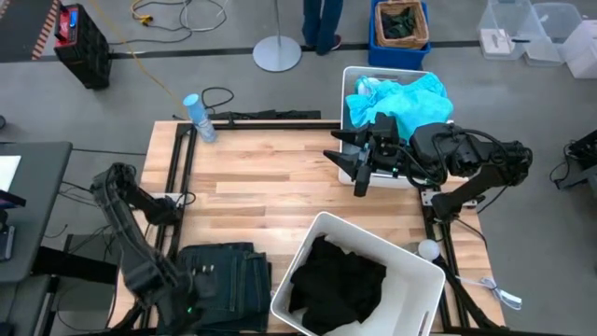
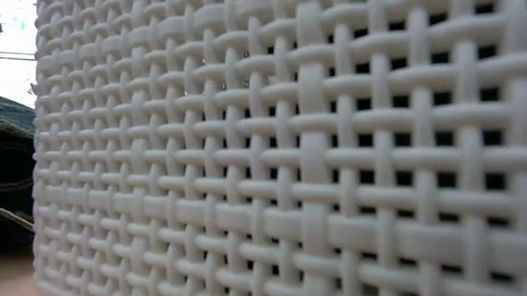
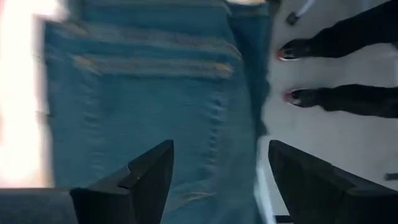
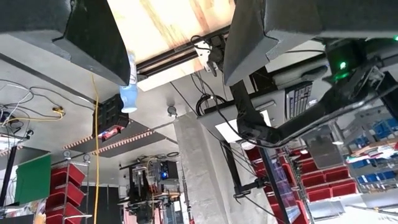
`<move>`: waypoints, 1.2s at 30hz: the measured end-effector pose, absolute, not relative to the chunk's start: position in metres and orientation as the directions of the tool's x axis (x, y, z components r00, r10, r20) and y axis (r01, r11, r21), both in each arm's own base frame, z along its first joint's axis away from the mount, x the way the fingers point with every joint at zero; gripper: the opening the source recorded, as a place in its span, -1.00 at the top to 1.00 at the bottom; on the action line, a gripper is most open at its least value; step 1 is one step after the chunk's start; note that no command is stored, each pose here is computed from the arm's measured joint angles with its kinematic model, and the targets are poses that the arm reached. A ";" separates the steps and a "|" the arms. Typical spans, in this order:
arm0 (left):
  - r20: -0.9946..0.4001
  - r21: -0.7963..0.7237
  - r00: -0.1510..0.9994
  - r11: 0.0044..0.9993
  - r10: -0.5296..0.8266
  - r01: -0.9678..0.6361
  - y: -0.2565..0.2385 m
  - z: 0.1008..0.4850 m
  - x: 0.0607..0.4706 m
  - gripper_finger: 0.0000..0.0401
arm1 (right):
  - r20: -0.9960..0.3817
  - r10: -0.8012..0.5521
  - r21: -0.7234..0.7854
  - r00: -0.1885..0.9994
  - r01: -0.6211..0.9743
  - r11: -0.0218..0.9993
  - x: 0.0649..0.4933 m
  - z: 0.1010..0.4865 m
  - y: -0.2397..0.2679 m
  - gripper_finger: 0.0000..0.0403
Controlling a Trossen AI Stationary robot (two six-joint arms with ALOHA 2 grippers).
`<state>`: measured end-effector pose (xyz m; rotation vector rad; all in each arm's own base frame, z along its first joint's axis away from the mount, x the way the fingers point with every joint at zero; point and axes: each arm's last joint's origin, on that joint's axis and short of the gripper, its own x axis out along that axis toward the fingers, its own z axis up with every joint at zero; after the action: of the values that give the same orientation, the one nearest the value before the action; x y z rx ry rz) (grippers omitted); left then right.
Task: Sort clothes
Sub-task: Put the dark blue jeans into the bottom white laundry bin
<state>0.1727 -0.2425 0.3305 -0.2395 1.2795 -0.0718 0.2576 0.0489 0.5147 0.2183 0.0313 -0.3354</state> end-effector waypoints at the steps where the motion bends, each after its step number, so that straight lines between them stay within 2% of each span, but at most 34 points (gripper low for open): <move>1: -0.935 -0.238 0.291 0.967 -0.203 -0.090 -0.248 0.324 0.169 -0.29 | -0.066 -0.323 0.204 0.944 0.330 0.922 0.258 0.515 0.049 -0.37; 6: -0.931 -0.297 0.271 0.940 -0.245 -0.171 -0.267 0.303 0.156 -0.29 | -0.067 -0.324 0.184 0.944 0.331 0.925 0.258 0.515 0.049 -0.37; 12: -0.950 -0.300 0.137 0.944 -0.281 -0.138 -0.304 0.271 0.154 -0.29 | -0.075 -0.331 0.177 0.941 0.339 0.924 0.258 0.514 0.047 -0.37; 15: -0.958 -0.278 0.110 0.949 -0.264 -0.148 -0.316 0.262 0.157 -0.29 | -0.086 -0.330 0.170 0.940 0.340 0.925 0.258 0.513 0.047 -0.37; 22: -0.980 -0.189 0.109 0.951 -0.166 -0.244 -0.324 0.245 0.162 -0.29 | -0.089 -0.330 0.168 0.940 0.341 0.925 0.258 0.512 0.047 -0.37; 29: -0.997 -0.065 0.053 0.967 -0.054 -0.246 -0.340 0.202 0.163 -0.29 | -0.090 -0.330 0.168 0.940 0.341 0.925 0.258 0.512 0.047 -0.37; 36: -0.985 0.162 -0.102 0.949 0.139 -0.272 -0.344 0.145 0.163 -0.29 | -0.092 -0.330 0.166 0.940 0.341 0.925 0.258 0.512 0.047 -0.37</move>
<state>0.1632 -0.3442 0.1450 -0.1033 1.6376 0.3468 0.2577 0.0470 0.5120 0.1816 0.0624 -0.3443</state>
